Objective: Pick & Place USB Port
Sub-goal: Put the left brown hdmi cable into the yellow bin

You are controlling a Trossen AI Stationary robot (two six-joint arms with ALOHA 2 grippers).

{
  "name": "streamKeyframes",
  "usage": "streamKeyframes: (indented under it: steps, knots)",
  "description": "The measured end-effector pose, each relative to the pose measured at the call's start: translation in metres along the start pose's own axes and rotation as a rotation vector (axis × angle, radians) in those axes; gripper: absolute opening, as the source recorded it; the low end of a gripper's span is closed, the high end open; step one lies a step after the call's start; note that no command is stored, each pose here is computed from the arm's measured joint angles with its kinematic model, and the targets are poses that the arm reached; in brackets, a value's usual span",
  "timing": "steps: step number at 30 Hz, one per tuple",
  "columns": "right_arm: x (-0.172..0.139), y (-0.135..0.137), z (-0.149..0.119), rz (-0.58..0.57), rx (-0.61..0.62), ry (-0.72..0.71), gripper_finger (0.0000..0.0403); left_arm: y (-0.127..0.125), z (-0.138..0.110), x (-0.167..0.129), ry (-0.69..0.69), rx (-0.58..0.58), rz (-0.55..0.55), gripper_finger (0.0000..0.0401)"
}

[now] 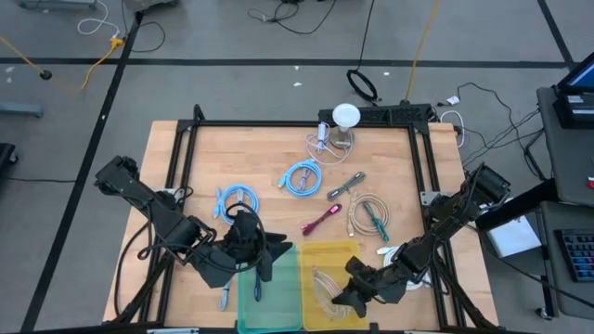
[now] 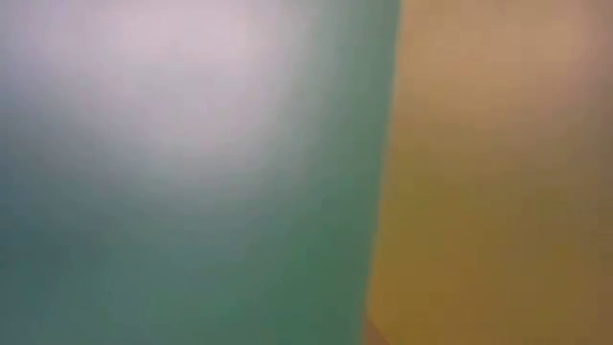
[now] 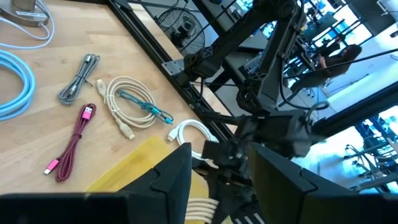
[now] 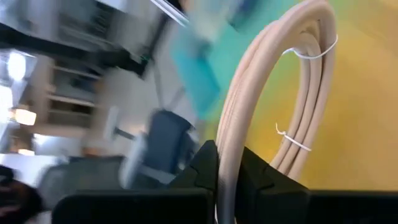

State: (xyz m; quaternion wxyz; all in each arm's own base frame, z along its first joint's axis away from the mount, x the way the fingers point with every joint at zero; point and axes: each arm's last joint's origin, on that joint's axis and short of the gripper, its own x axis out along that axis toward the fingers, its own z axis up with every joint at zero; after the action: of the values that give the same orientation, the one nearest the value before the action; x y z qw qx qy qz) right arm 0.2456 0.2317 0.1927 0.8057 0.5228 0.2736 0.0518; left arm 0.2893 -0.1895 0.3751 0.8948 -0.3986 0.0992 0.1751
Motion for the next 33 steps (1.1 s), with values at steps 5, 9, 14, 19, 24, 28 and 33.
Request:
streamKeyframes:
  steps: [5, 9, 14, 19, 24, 28, 33]
  knots:
    - [0.0, 0.011, 0.007, 0.096, 0.003, -0.107, 0.001, 0.0, 0.0, 0.0, 0.0, 0.003, 0.0, 0.0161]
    - [0.0, 0.011, 0.008, 0.09, 0.051, -0.155, 0.001, 0.0, 0.0, 0.0, 0.0, 0.008, 0.0, 0.0161]
    - [0.0, 0.006, 0.006, 0.045, 0.099, -0.138, 0.001, 0.0, 0.0, 0.0, 0.0, 0.01, -0.001, 0.0161]
    - [0.0, 0.003, 0.004, 0.026, 0.11, -0.11, 0.0027, 0.0, 0.0, 0.0, 0.0, 0.015, -0.001, 0.0161]
    - [0.0, 0.001, 0.004, 0.003, 0.103, -0.099, 0.0082, 0.0, 0.0, 0.0, 0.001, 0.018, 0.0, 0.0161]
    - [0.001, -0.008, 0.003, -0.075, 0.12, -0.035, 0.0101, 0.0, 0.0, 0.0, 0.0, 0.021, 0.0, 0.0161]
    - [0.0, -0.018, 0.001, -0.172, 0.145, 0.03, 0.0095, 0.0, 0.0, 0.0, 0.0, 0.025, 0.0, 0.0161]
